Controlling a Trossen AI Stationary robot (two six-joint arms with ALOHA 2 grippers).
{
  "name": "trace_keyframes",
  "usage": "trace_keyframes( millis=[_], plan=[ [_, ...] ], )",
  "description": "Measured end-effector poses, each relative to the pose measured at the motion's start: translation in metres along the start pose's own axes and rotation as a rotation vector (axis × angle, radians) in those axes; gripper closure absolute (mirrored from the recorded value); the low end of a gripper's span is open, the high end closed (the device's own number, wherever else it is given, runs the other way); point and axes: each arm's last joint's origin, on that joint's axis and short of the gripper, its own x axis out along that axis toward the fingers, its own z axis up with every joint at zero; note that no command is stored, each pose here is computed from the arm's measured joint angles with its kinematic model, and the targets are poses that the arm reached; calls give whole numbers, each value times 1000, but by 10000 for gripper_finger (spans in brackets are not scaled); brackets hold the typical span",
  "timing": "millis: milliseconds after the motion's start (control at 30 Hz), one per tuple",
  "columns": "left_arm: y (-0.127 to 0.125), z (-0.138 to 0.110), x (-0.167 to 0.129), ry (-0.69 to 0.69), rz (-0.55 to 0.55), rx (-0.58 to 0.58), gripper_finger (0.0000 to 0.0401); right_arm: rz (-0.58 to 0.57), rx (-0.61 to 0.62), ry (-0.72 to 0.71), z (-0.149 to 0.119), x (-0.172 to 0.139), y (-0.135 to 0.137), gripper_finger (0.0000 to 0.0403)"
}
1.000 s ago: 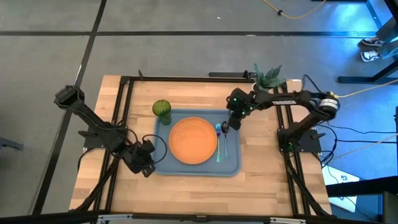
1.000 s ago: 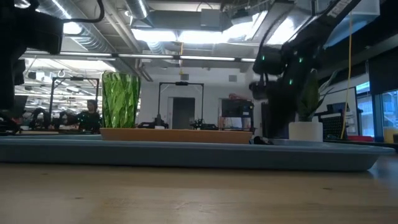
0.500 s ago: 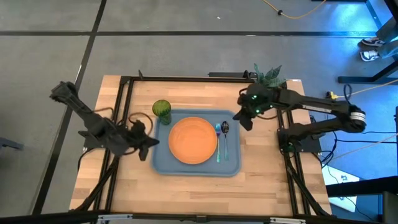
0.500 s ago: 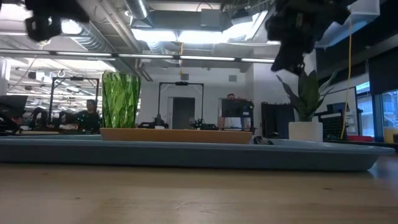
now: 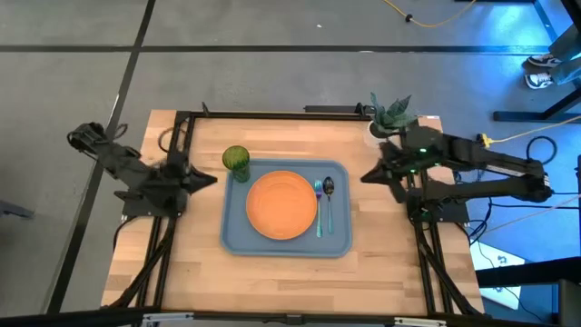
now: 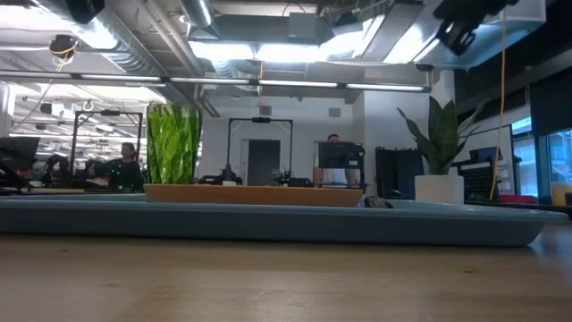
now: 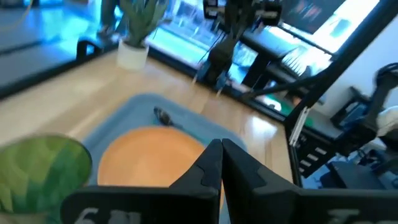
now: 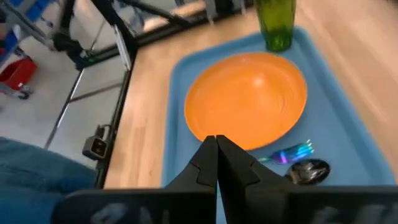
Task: Pick and place plate/cup/fork/spoon on tray
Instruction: Return to Home Position
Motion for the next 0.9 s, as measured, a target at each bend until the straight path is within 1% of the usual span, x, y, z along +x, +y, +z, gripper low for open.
trace_keyframes(
  millis=[100,267,333,400,467,533,667,733,800,867,900],
  plan=[
    [10,7,-15,-51,-33,31,401,1,-10,-43,-7,-19,9,400],
    [25,15,-35,-127,-75,83,401,51,-41,-109,-21,-49,20,400],
    [32,13,-40,-146,-87,90,401,71,-44,-167,-29,-58,21,400],
    [39,7,-44,-155,-104,88,401,51,-40,-222,-37,-65,20,400],
    [46,0,-46,-163,-130,70,401,29,-13,-258,-47,-68,17,400],
    [52,-6,-48,-173,-179,56,401,16,-9,-298,-55,-71,15,400],
    [64,-16,-53,-215,-236,18,401,40,11,-370,-66,-73,12,400],
    [63,-20,-50,-217,-240,43,401,52,11,-397,-71,-72,10,400],
    [63,-23,-48,-200,-241,92,401,60,10,-417,-77,-69,8,399],
    [61,-22,-48,-217,-283,80,401,72,3,-444,-82,-66,6,397],
    [61,-25,-46,-213,-281,89,401,85,-3,-454,-84,-64,5,397]
  ],
)
